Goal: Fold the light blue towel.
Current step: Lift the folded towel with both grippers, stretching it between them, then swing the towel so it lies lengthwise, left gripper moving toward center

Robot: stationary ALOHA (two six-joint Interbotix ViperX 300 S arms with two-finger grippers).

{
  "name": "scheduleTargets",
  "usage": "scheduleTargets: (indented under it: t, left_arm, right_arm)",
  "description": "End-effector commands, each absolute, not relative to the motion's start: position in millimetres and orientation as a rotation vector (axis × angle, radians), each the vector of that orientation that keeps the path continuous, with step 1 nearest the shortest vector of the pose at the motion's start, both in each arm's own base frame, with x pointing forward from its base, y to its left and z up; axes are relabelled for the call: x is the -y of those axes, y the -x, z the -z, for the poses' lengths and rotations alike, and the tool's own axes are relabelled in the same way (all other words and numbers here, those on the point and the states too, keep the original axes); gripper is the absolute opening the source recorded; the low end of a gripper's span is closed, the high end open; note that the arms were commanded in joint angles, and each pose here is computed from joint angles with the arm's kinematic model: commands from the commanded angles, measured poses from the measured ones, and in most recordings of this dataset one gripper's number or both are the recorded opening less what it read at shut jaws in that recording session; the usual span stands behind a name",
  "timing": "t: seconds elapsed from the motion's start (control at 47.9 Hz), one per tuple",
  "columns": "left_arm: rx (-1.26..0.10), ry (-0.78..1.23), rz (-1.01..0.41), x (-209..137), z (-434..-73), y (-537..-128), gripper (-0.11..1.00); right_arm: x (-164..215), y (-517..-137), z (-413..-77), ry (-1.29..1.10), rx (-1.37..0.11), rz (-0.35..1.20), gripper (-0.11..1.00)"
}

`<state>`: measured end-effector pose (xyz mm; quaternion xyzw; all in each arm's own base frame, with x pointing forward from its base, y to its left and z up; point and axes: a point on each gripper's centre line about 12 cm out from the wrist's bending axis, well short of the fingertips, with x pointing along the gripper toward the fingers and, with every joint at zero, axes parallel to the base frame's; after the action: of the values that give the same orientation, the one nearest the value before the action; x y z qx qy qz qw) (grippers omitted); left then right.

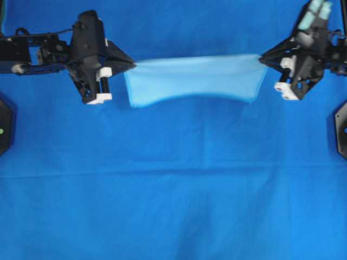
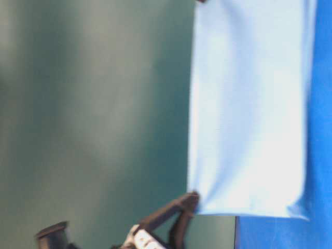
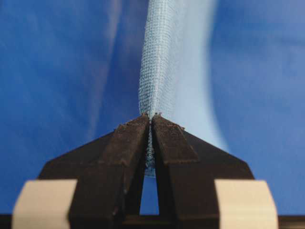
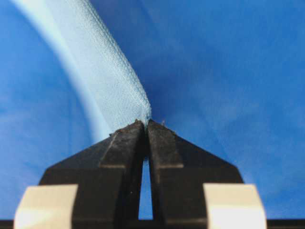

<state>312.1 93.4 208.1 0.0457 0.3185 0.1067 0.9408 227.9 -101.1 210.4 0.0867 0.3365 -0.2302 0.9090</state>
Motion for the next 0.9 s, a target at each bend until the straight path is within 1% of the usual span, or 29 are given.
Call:
scheduleTargets:
  t: [0.0, 0.084, 0.23, 0.376, 0.543, 0.627, 0.877]
  left_arm:
    - [-0.584, -0.104, -0.220, -91.3, -232.2, -312.3, 0.03]
    - [-0.572, -0.107, -0.219, -89.8, -236.9, -310.8, 0.03]
    - [-0.574, -0.102, -0.217, -88.7, -236.5, -310.5, 0.03]
    - [-0.568, -0.080, -0.199, -80.4, -236.1, -314.3, 0.03]
    - [-0.540, -0.090, -0.117, -52.4, -237.9, -327.0, 0.03]
    - [-0.499, -0.104, -0.064, -33.7, -242.1, -337.6, 0.03]
    - [-0.411, -0.121, 0.050, 10.2, -251.8, -373.8, 0.03]
  right_arm:
    - [98.3, -226.6, -229.0, -0.166, -0.645, 0.471, 0.02]
    - [95.4, -224.7, -233.6, -0.164, -0.627, 0.465, 0.02]
    - [95.4, -225.5, -231.1, -0.169, -0.639, 0.466, 0.02]
    - [105.1, -227.8, -229.1, -0.172, -0.646, 0.494, 0.02]
    - [129.9, -231.7, -225.9, -0.159, -0.655, 0.558, 0.02]
    - [141.9, -236.8, -227.0, -0.145, -0.648, 0.578, 0.02]
    - [179.2, -268.8, -238.4, -0.074, -0.617, 0.599, 0.02]
